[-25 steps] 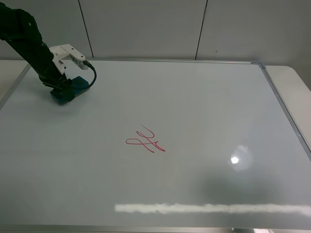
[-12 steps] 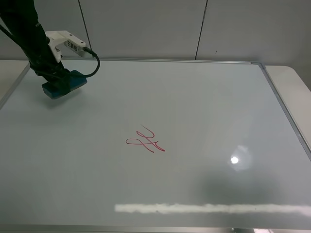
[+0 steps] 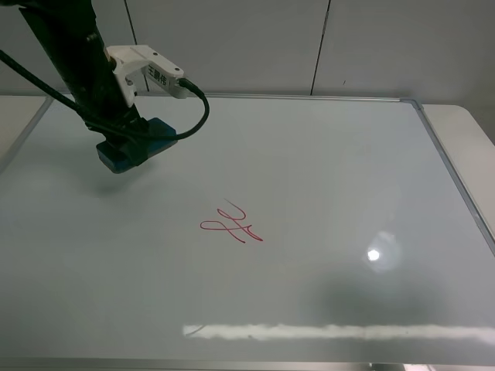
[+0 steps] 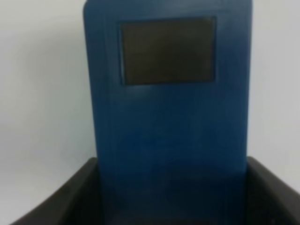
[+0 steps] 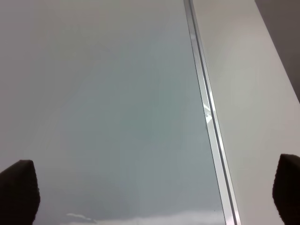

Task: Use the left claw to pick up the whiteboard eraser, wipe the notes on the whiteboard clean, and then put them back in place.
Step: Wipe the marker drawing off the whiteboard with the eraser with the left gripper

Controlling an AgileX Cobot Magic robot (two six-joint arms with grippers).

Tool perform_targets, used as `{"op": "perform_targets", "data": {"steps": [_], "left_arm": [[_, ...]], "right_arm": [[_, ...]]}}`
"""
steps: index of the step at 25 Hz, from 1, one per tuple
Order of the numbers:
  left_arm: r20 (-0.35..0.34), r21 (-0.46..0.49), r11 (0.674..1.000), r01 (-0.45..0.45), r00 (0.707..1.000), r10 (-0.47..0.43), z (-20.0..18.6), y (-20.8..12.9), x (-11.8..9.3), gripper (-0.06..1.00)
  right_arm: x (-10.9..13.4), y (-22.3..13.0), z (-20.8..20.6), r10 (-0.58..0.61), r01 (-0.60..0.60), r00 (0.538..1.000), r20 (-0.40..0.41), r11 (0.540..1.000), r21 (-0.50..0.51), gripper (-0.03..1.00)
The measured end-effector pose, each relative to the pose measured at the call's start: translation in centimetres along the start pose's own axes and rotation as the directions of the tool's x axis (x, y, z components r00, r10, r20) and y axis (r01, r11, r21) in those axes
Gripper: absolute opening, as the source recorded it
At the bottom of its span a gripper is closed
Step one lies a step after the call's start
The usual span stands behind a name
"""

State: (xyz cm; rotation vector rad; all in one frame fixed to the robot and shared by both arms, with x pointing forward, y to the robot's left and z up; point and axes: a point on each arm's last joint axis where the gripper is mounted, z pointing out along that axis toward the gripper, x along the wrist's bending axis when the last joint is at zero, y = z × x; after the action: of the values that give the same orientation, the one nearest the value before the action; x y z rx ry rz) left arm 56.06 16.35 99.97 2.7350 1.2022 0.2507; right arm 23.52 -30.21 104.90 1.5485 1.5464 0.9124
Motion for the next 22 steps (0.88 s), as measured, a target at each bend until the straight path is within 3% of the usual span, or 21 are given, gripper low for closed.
{"op": "perform_targets", "data": {"steps": [8,14,22], "left_arm": [[0.052,0.001,0.992,-0.126,0.991,0.126,-0.1,-1.7,-8.6,0.56],[0.078,-0.115,0.962,-0.249,0.963,0.259,0.5,-1.6,-15.2,0.56],[0.117,-0.18,0.944,-0.277,0.947,0.3,3.8,-0.8,-19.4,0.56]], "right_arm": [[0.0,0.0,0.0,0.0,0.0,1.0,0.0,1.0,0.0,0.99],[0.0,0.0,0.0,0.0,0.0,1.0,0.0,1.0,0.0,0.99],[0.0,0.0,0.0,0.0,0.0,1.0,0.0,1.0,0.0,0.99]]}}
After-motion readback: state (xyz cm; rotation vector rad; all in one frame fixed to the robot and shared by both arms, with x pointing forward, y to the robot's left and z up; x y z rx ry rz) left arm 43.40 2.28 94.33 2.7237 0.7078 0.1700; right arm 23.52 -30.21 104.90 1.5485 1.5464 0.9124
